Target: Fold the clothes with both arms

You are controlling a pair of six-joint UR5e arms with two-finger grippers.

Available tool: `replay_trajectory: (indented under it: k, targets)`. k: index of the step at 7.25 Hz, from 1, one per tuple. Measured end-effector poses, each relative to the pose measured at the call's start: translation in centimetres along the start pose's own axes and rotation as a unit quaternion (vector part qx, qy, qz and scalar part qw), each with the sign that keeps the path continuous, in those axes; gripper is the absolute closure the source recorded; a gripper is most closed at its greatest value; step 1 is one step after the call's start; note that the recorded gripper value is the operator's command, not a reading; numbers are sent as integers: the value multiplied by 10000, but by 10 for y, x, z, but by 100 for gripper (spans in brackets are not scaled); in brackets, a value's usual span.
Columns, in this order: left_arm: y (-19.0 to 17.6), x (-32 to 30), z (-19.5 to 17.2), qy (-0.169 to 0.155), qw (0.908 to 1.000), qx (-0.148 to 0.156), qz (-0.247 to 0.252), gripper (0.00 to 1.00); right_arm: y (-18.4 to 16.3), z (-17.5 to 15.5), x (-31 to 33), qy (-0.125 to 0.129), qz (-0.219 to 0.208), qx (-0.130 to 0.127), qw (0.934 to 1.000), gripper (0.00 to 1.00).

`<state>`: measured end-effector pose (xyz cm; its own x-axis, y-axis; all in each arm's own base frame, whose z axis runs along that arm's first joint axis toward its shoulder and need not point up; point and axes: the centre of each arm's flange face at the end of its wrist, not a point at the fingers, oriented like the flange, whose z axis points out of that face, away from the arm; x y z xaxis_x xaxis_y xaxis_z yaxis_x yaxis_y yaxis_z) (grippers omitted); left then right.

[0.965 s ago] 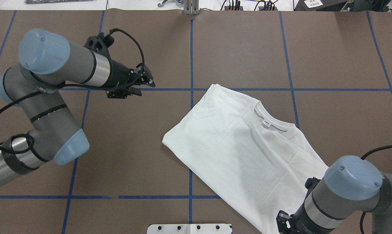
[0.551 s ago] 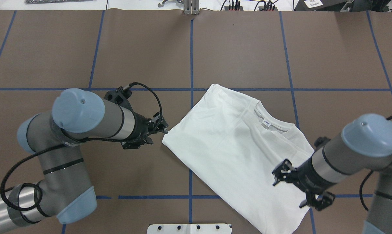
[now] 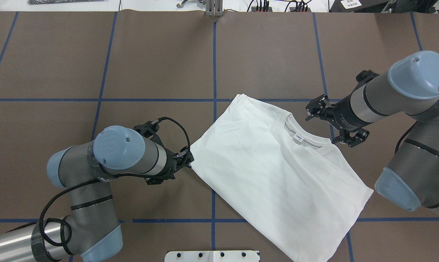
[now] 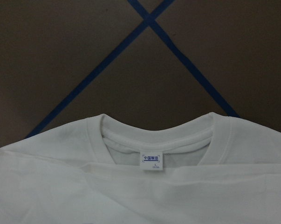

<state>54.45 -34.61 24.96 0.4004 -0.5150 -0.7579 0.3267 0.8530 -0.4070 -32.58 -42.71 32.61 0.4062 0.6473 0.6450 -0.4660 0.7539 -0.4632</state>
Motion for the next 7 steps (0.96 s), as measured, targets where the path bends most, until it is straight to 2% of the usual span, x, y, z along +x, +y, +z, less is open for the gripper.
replay_trajectory:
  k: [3,7]
  targets:
    - [-2,18,21,-70,9999,110,14,36,-8,3,-9,-93,-113,373,9992,0]
    - [-5,22,23,-21,9998,214,22,43,1,9,-16,-125,-163,472,9987,0]
